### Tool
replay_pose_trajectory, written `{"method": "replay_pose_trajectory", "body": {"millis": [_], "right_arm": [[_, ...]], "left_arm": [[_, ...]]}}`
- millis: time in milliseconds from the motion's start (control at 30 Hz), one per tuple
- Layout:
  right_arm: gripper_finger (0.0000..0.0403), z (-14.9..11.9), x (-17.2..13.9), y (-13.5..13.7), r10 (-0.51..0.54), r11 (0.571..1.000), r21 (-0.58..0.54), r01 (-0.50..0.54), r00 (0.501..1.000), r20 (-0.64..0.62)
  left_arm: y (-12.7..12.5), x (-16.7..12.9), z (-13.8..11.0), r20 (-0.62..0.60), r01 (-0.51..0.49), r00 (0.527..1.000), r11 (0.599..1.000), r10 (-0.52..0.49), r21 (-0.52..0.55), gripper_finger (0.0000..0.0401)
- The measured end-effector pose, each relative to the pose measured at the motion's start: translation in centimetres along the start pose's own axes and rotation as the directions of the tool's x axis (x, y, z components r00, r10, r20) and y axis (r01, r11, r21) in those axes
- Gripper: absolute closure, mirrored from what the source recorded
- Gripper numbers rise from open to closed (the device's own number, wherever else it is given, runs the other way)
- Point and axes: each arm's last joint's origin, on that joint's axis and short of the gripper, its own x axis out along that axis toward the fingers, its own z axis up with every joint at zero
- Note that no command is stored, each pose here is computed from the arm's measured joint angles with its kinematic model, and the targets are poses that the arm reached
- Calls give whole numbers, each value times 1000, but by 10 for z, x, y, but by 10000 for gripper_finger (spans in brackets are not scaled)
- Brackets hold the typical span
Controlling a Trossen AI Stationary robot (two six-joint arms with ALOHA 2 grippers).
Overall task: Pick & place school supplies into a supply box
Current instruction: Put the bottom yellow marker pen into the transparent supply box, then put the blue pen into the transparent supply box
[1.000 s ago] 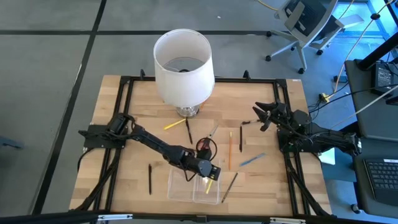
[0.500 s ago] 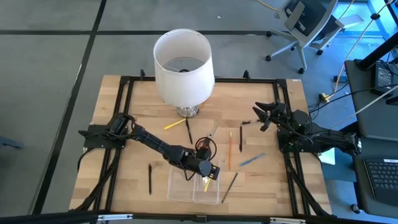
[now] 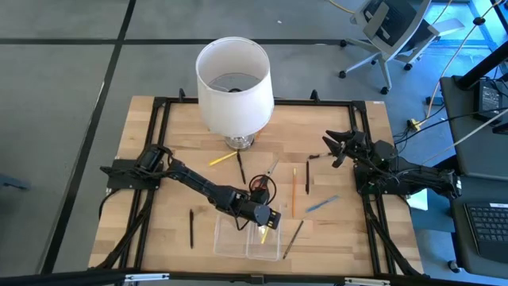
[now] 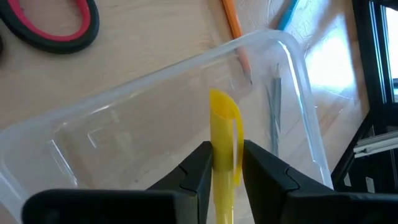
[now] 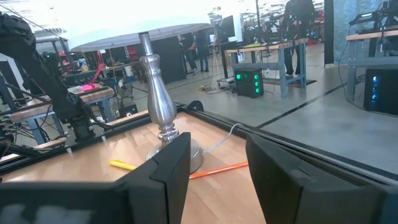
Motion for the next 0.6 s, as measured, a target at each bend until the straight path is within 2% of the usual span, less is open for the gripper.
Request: {"method": "replay_pose_trajectory", "body": {"millis": [600], "right_arm": [[244,0,0,0,0,1000,0,0,1000,0]], "left_arm": [[0,0,0,0,0,1000,1000,0,-1,280]]}}
